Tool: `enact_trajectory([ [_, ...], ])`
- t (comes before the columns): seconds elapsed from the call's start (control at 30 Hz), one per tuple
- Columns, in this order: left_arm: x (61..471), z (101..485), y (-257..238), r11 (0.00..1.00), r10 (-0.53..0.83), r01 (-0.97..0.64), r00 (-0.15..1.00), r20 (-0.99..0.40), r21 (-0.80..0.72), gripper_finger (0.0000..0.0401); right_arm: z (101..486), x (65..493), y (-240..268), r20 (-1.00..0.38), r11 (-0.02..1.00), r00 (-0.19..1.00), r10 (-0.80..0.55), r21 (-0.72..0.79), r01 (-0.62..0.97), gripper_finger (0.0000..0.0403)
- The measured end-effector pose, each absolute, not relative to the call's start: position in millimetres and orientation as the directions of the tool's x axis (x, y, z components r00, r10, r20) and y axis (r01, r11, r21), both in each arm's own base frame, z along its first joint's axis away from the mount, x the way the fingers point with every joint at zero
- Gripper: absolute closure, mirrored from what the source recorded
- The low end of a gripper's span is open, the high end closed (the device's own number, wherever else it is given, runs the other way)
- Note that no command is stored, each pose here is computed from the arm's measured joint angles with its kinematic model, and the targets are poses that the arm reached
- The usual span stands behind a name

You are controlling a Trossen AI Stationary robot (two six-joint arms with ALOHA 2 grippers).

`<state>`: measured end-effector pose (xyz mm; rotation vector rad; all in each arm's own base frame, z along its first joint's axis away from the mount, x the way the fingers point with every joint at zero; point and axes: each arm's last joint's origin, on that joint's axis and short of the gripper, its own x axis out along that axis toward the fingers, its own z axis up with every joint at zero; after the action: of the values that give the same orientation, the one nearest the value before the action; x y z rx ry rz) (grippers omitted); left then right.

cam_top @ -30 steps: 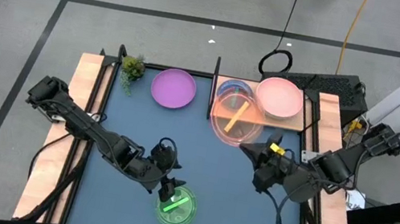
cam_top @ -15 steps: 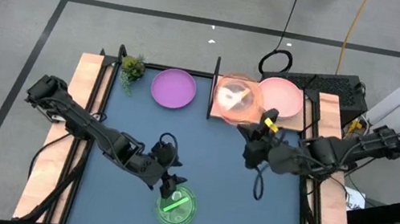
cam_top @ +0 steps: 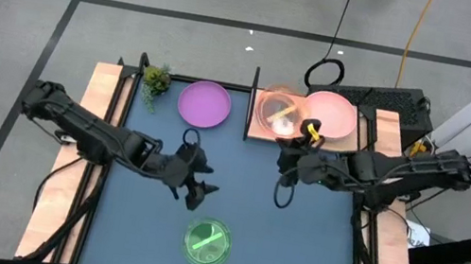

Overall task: Place and stack plates onto a shelf
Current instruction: Stack the transparent orange plate on the transparent blue plate on the shelf

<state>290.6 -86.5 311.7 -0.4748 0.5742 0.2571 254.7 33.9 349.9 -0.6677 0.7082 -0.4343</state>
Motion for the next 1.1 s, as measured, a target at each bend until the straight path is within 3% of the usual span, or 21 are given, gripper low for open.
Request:
enact_trajectory([
  [0.6,285.6,315.4,-58.5,0.878,0.106,-0.366,0.777,-0.621,-0.307,0.0112,282.4,261.6,-20.4,-0.575,0.818,0.639,-0.511,-0.553,0.157,0.0403],
  [1.1,286.2,313.1,-34.5,0.855,0.164,-0.436,0.741,-0.651,-0.281,0.0112,252.7,250.0,-75.9,-0.636,0.862,0.621,-0.458,-0.487,0.137,0.0403],
])
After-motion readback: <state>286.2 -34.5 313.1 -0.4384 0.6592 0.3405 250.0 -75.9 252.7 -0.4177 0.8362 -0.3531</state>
